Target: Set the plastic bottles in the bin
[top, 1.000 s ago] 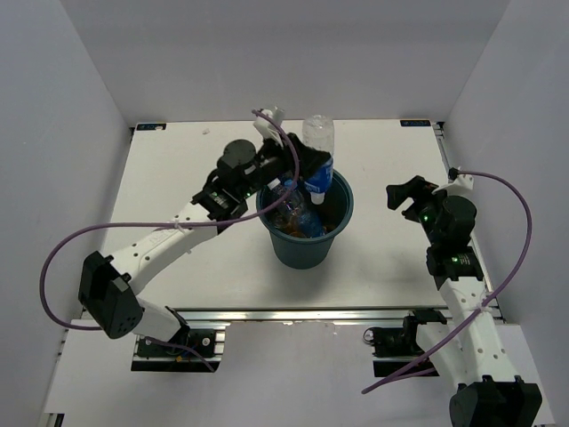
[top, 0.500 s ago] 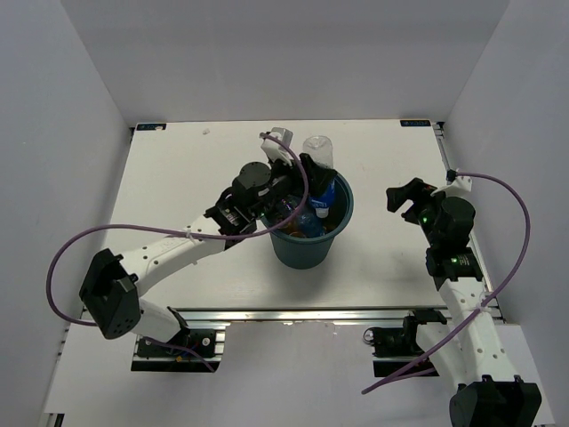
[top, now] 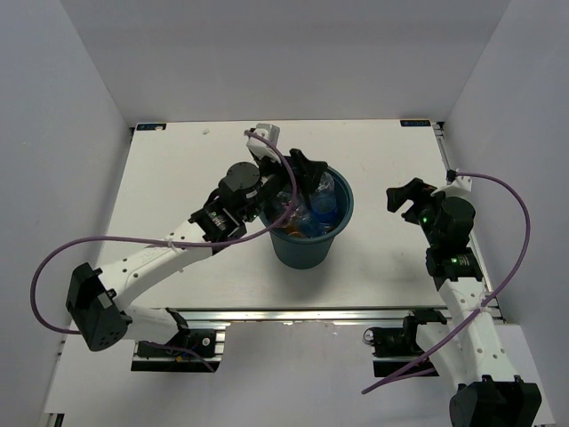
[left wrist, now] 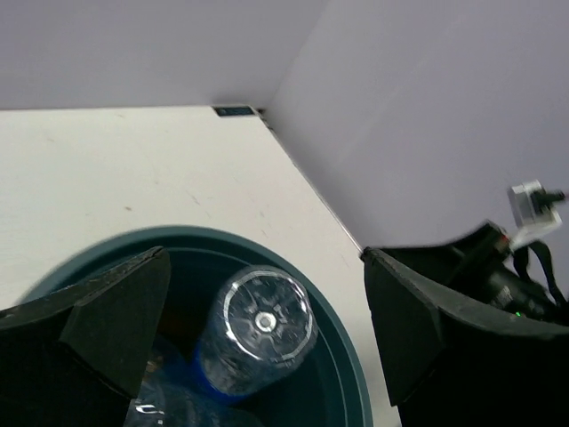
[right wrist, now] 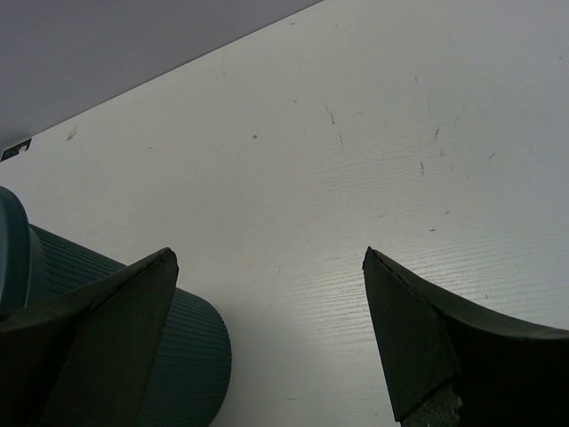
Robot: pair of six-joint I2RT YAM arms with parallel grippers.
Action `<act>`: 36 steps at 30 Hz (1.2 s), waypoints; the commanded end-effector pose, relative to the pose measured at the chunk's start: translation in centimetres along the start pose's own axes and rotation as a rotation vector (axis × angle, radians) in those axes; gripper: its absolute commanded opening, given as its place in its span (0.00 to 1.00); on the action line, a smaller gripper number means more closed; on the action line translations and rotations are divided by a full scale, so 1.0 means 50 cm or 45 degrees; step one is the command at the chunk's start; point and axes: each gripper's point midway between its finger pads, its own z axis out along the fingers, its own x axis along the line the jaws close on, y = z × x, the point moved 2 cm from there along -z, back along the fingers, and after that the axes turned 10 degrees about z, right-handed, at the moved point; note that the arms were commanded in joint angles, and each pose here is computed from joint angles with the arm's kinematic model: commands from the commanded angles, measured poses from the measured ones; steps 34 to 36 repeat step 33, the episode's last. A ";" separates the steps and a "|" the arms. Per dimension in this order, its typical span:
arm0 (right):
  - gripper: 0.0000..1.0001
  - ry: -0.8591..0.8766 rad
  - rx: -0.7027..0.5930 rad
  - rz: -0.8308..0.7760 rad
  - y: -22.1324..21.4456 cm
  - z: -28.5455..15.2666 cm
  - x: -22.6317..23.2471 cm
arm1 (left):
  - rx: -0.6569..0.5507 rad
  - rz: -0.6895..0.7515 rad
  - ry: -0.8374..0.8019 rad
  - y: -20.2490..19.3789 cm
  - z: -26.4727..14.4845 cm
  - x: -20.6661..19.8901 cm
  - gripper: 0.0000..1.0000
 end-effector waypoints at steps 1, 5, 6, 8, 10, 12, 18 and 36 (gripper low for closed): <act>0.89 0.012 -0.058 -0.019 0.016 -0.001 0.002 | -0.060 0.074 0.229 0.082 -0.025 0.042 0.98; 0.89 0.006 -0.060 -0.022 0.019 0.001 0.003 | -0.088 0.147 0.643 0.132 -0.056 0.148 0.98; 0.89 0.003 -0.055 -0.018 0.018 0.000 0.002 | -0.086 0.145 0.691 0.136 -0.063 0.170 0.98; 0.89 -0.032 -0.080 -0.002 0.021 0.002 -0.008 | -0.096 0.094 0.806 0.141 -0.090 0.254 0.98; 0.89 -0.042 -0.088 0.028 0.026 0.003 -0.007 | -0.103 0.029 0.904 0.137 -0.117 0.329 0.98; 0.89 -0.069 -0.084 0.037 0.029 0.003 -0.010 | -0.102 -0.095 1.066 0.115 -0.169 0.442 0.98; 0.89 -0.151 -0.059 0.071 0.025 0.013 -0.026 | 0.015 -0.259 1.358 0.000 -0.299 0.611 0.98; 0.90 -0.203 -0.070 0.065 0.018 0.019 -0.047 | -0.028 -0.233 1.496 0.002 -0.367 0.640 0.98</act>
